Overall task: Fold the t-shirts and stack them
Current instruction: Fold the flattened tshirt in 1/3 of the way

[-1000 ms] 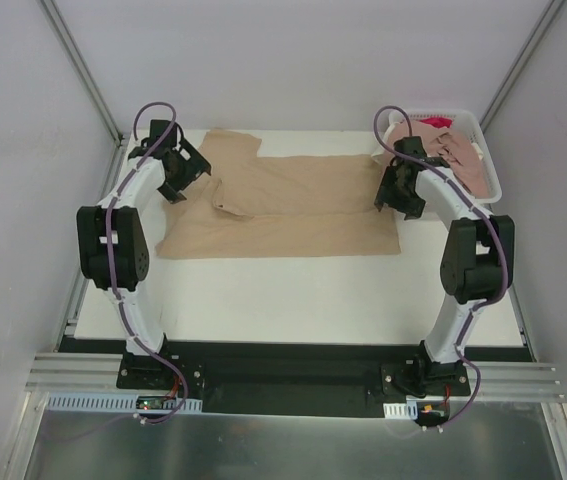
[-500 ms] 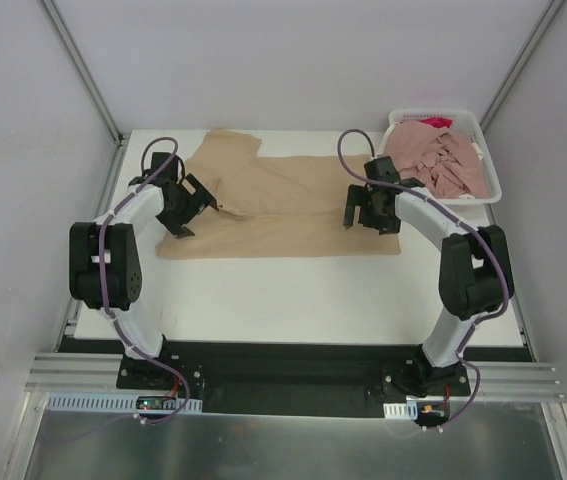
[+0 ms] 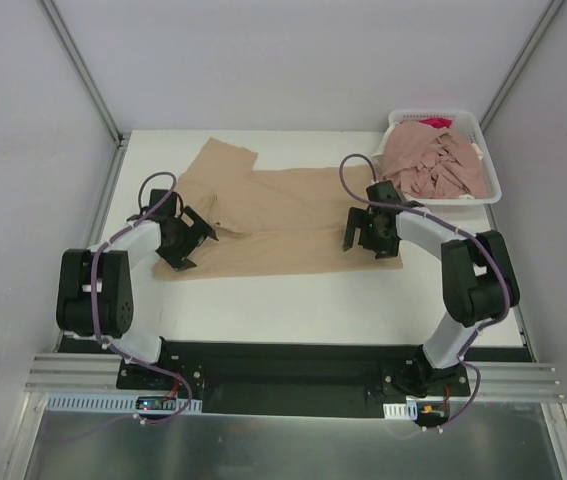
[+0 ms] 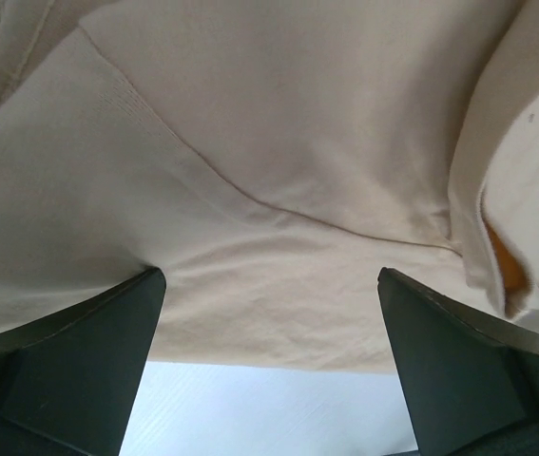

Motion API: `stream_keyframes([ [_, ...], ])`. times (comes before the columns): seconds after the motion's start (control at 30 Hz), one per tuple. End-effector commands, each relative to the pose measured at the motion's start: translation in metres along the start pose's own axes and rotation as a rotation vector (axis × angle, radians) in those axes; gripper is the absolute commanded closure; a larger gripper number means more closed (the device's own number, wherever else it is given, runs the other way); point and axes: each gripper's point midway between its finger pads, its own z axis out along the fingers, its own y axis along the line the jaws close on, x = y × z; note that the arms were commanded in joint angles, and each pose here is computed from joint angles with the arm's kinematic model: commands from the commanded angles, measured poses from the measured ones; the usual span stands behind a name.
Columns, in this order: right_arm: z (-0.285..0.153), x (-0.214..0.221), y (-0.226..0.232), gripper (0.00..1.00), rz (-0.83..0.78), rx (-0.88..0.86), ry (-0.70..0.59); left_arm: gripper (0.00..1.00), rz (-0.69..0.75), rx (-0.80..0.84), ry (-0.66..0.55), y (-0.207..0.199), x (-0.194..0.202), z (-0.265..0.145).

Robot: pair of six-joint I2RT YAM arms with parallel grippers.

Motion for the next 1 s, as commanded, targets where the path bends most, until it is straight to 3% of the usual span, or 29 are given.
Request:
stream_keyframes([
  [0.0, -0.010, 0.092, -0.009, 0.03, 0.070, -0.017, 0.195, 0.01, -0.063, -0.212, 0.067, 0.086, 0.057, -0.006],
  [0.2, -0.044, 0.139, -0.009, 0.03, 0.027, -0.013, 0.179, 0.01, -0.129, -0.243, -0.018, 0.126, 0.086, -0.049],
  [0.27, -0.053, 0.140, -0.008, 0.03, 0.021, -0.025, 0.147, 0.01, -0.124, -0.151, -0.089, 0.115, 0.081, -0.064],
  [0.47, -0.084, 0.106, 0.000, 0.03, -0.014, -0.047, 0.007, 0.01, -0.016, 0.085, -0.110, 0.056, 0.090, -0.100],
  [0.67, -0.095, 0.095, 0.002, 0.03, -0.035, -0.053, -0.036, 0.02, 0.064, 0.004, -0.129, 0.031, 0.089, -0.095],
  [0.83, -0.096, 0.095, -0.002, 0.03, -0.041, -0.040, -0.045, 0.31, 0.112, -0.119, -0.165, 0.022, 0.070, -0.079],
  [0.93, -0.097, 0.095, -0.006, 0.03, -0.045, -0.021, -0.052, 0.44, 0.122, -0.159, -0.197, 0.013, 0.057, -0.073],
  [0.97, -0.097, 0.094, -0.008, 0.03, -0.050, -0.011, -0.055, 0.55, 0.128, -0.149, -0.205, 0.003, 0.052, -0.074],
])
